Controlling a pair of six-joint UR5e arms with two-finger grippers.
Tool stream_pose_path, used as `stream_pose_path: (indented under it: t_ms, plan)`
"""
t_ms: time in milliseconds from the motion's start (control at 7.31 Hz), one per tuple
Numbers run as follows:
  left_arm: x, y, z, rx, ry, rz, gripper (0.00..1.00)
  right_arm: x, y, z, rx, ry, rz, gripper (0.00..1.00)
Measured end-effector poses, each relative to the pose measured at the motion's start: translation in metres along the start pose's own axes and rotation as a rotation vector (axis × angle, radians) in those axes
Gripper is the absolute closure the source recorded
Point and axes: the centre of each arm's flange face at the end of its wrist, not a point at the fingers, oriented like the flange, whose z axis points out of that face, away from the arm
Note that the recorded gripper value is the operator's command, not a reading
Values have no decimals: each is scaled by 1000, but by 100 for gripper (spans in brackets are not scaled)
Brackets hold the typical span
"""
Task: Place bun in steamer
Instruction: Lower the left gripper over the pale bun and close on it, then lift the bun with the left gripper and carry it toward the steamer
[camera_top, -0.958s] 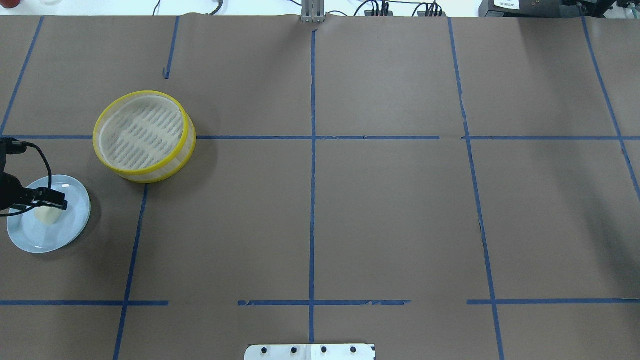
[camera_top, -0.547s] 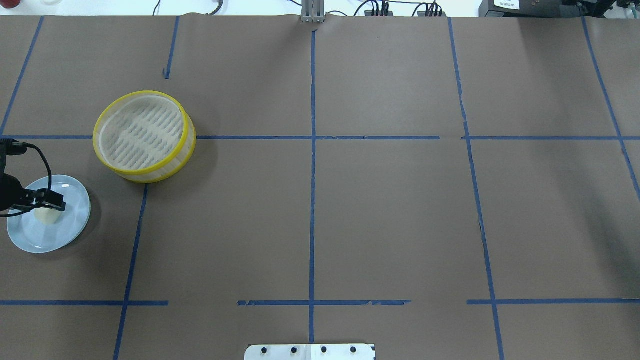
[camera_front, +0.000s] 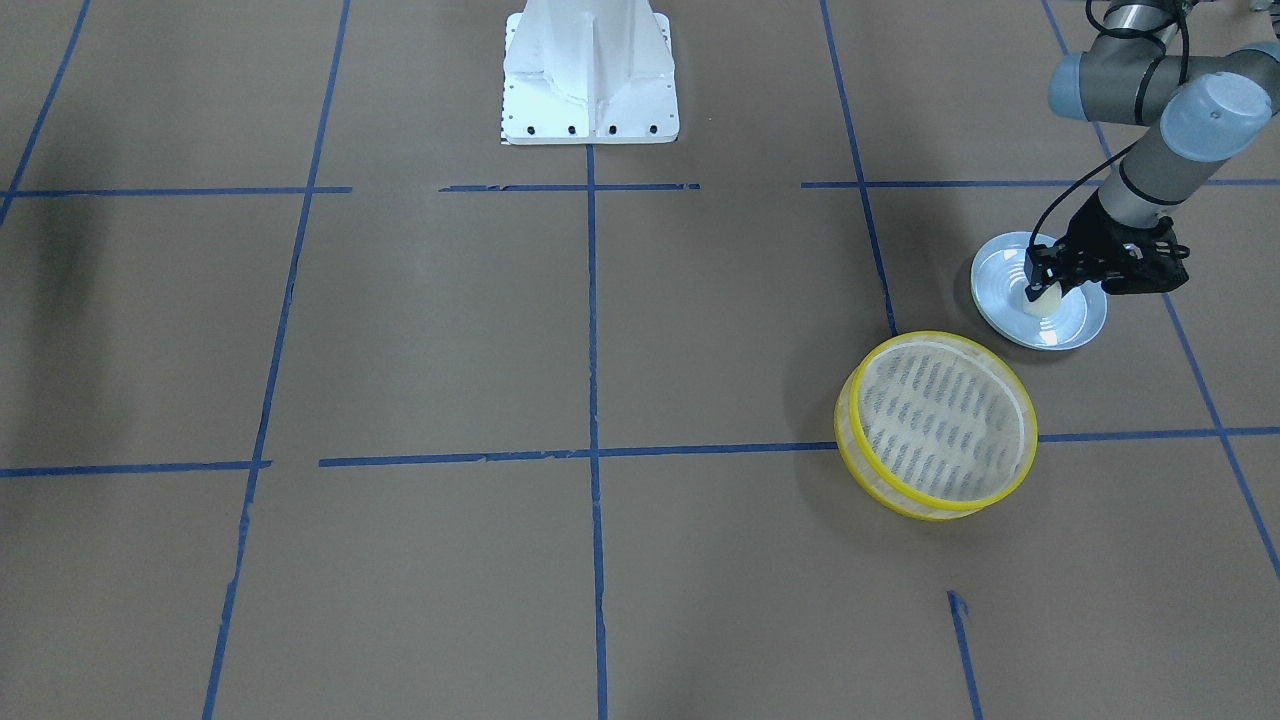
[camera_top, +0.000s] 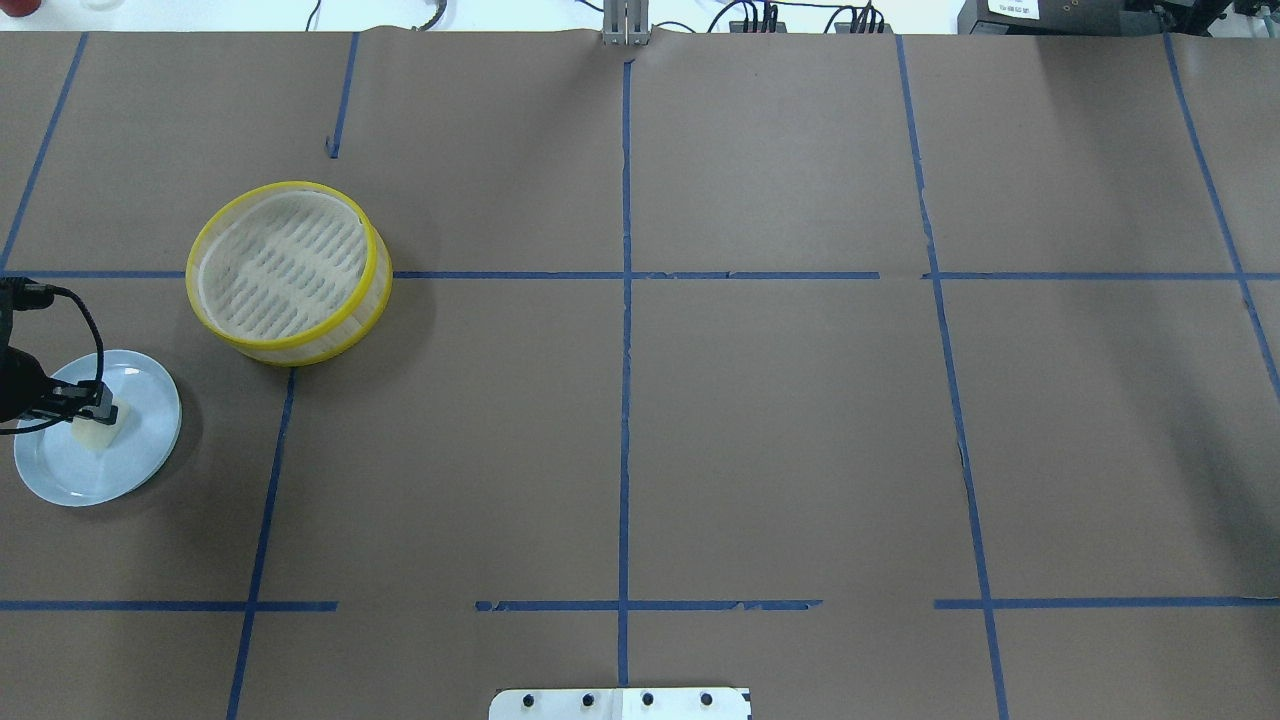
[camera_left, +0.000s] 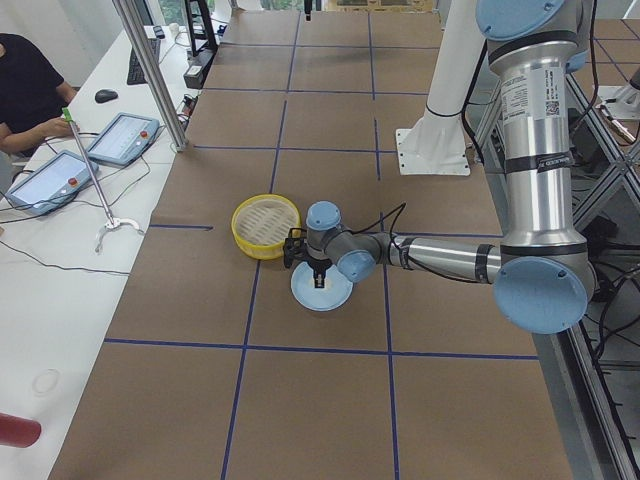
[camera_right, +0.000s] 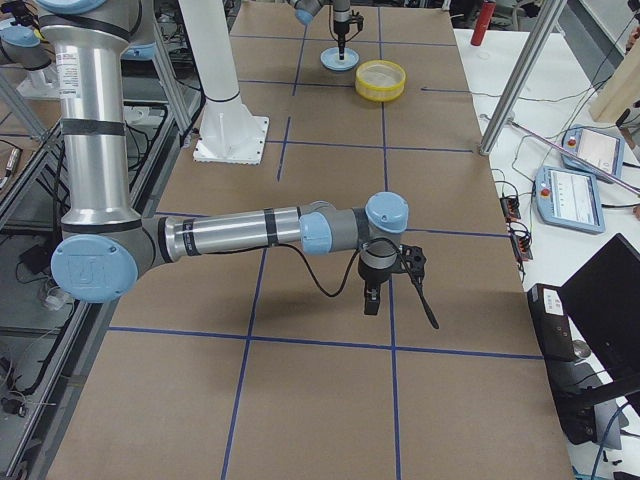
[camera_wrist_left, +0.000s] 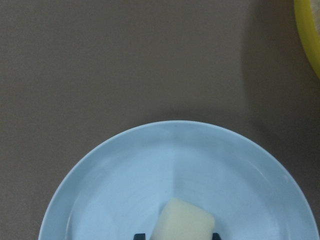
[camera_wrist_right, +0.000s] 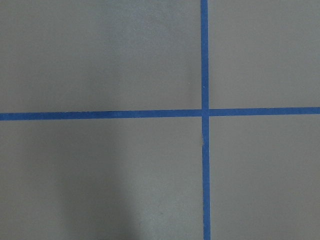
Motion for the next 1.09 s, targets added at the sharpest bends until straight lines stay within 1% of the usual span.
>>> stream_pose_path:
  t_ms: [274, 547, 684, 821, 958, 1095]
  plan:
    - [2, 0, -6, 5, 8, 1, 88, 0, 0, 0, 0, 0, 0, 0]
    - [11, 4, -27, 22, 32, 12, 88, 0, 0, 0, 0, 0, 0, 0]
    - [17, 7, -44, 33, 42, 14, 88, 0, 0, 0, 0, 0, 0, 0]
    - [25, 5, -65, 40, 38, 7, 88, 0, 0, 0, 0, 0, 0, 0]
    - [32, -6, -90, 48, 15, 8, 88, 0, 0, 0, 0, 0, 0, 0]
    - [45, -33, -120, 64, -15, 11, 88, 0, 0, 0, 0, 0, 0, 0]
